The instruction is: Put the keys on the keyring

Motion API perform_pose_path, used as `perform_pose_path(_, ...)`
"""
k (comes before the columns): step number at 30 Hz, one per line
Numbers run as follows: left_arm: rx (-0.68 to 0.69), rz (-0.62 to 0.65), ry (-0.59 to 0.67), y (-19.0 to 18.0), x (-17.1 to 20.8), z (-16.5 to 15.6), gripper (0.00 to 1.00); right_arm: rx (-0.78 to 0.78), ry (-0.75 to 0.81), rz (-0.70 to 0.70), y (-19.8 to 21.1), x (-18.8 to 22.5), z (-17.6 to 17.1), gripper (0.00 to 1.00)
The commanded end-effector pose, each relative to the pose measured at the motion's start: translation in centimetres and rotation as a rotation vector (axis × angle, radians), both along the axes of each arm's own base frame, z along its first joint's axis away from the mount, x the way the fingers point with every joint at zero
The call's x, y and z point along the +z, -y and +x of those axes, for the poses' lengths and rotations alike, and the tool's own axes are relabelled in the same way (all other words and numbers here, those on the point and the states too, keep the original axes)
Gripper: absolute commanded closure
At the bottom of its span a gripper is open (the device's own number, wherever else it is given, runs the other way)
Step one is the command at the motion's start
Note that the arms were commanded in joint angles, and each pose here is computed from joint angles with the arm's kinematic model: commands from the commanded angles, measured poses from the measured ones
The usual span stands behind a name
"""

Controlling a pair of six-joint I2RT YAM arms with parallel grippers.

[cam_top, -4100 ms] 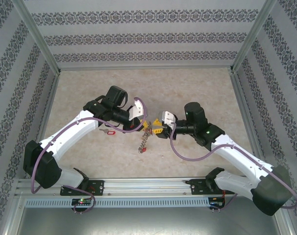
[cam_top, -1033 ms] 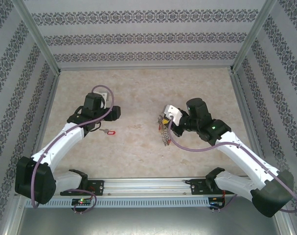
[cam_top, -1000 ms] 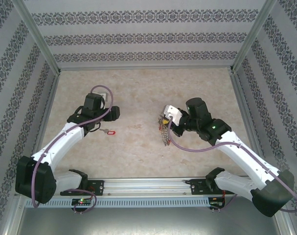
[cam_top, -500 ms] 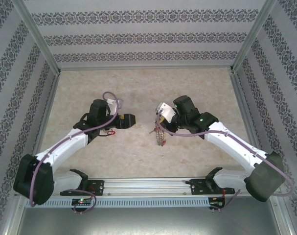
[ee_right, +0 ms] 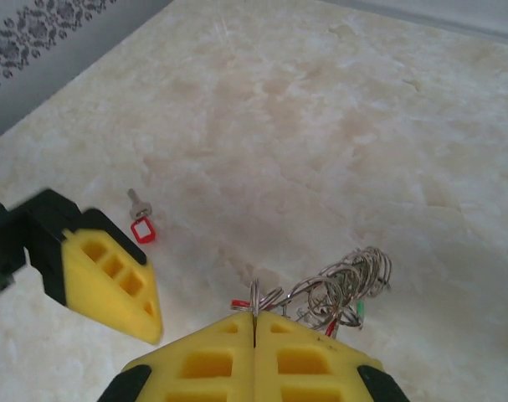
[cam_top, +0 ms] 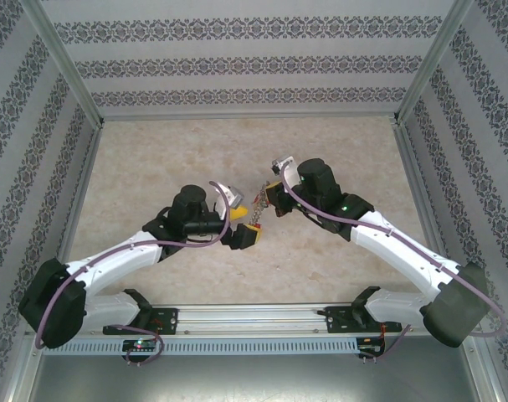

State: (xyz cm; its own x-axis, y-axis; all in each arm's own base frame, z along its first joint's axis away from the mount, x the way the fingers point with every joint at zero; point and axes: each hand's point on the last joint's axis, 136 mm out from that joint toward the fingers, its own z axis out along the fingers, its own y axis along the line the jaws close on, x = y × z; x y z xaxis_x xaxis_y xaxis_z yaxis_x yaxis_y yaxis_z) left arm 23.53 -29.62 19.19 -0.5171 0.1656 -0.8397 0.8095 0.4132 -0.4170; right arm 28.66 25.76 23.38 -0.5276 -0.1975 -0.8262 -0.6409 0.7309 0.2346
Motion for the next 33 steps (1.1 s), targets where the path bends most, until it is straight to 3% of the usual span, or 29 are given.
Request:
perform_pose_path(1,0.035,0.054,0.122,0.3,0.8,1.7,0.03,-0.014,0.071,0.121,-0.9,4.3,0.3,1.0)
perform_pose_path(3,0.058,0.097,0.145,0.1,0.3,2.4,0.08,-0.006,0.074,0.131,-1.0,4.7,0.2,1.0)
perform_pose_path(9,0.027,0.173,0.203,0.8,-0.1,3.2,0.43,0.017,0.081,0.173,-1.5,5.9,-0.3,1.0)
perform_pose_path(13,-0.016,0.186,0.219,1.3,0.0,3.0,0.8,0.028,0.101,0.166,-1.4,6.2,-0.3,1.0)
perform_pose_path(15,-0.027,0.189,0.252,1.2,0.7,2.8,0.93,0.046,0.122,0.128,-1.2,5.7,-0.5,1.0)
perform_pose_path(19,-0.046,0.179,0.329,0.6,2.2,2.0,1.0,0.101,0.198,0.034,-0.6,4.4,-1.1,1.0)
perform_pose_path(23,-0.063,0.226,0.333,0.1,2.3,1.6,1.0,0.197,0.308,-0.053,-0.1,3.3,-2.3,0.99)
perform_pose_path(28,-0.066,0.234,0.333,0.0,2.8,1.5,1.0,0.254,0.395,-0.125,1.2,2.3,-3.4,0.75)
perform_pose_path(33,-0.062,0.21,0.323,0.3,3.8,1.6,1.0,0.386,0.583,-0.198,1.8,1.9,-5.8,0.69)
